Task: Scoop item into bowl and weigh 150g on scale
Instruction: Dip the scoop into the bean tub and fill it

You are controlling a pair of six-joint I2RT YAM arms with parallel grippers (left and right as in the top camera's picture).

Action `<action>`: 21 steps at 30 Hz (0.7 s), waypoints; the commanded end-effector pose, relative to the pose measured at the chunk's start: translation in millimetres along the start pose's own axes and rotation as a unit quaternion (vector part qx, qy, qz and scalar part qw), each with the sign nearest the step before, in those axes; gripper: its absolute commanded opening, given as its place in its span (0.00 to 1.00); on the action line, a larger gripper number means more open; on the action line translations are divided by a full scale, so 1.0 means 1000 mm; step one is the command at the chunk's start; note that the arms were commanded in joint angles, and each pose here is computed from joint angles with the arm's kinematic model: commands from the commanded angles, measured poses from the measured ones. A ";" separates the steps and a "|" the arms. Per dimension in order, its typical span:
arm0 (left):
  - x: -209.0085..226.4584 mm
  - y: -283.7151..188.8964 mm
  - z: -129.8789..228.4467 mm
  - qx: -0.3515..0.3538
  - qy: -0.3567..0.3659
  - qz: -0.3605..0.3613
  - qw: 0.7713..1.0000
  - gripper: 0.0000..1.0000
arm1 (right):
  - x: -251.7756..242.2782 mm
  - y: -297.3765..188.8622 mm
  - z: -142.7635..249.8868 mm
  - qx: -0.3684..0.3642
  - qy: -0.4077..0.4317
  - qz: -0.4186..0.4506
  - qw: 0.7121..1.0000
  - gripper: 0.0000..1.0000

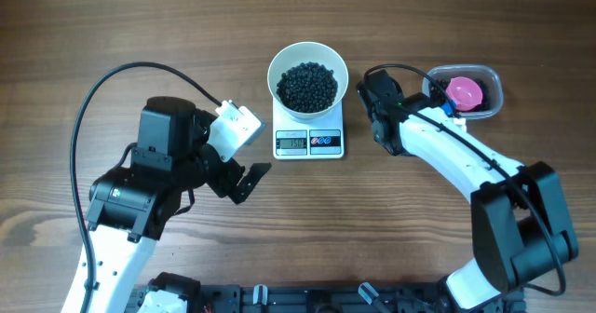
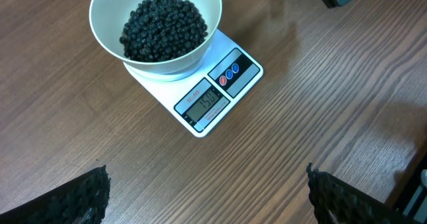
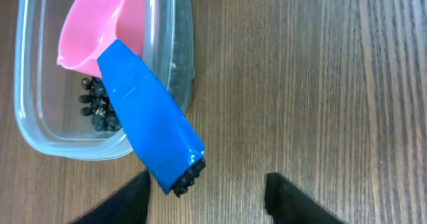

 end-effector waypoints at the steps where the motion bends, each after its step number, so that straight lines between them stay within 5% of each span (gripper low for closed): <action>1: 0.001 -0.004 -0.005 -0.010 -0.002 -0.002 1.000 1.00 | 0.008 -0.010 -0.012 -0.010 0.017 -0.025 0.999 0.62; 21: 0.001 -0.004 -0.005 -0.010 -0.002 -0.002 1.000 1.00 | 0.010 -0.014 -0.035 -0.067 0.010 -0.040 0.997 0.54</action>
Point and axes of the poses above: each gripper's point midway between its finger pads, its own y axis out along the fingers, its own x axis along the line the jaws close on, z = x × y, the point moved 3 cm from there along -y, back along the fingers, and after that the axes turned 1 degree about y, right-handed, at the moved point
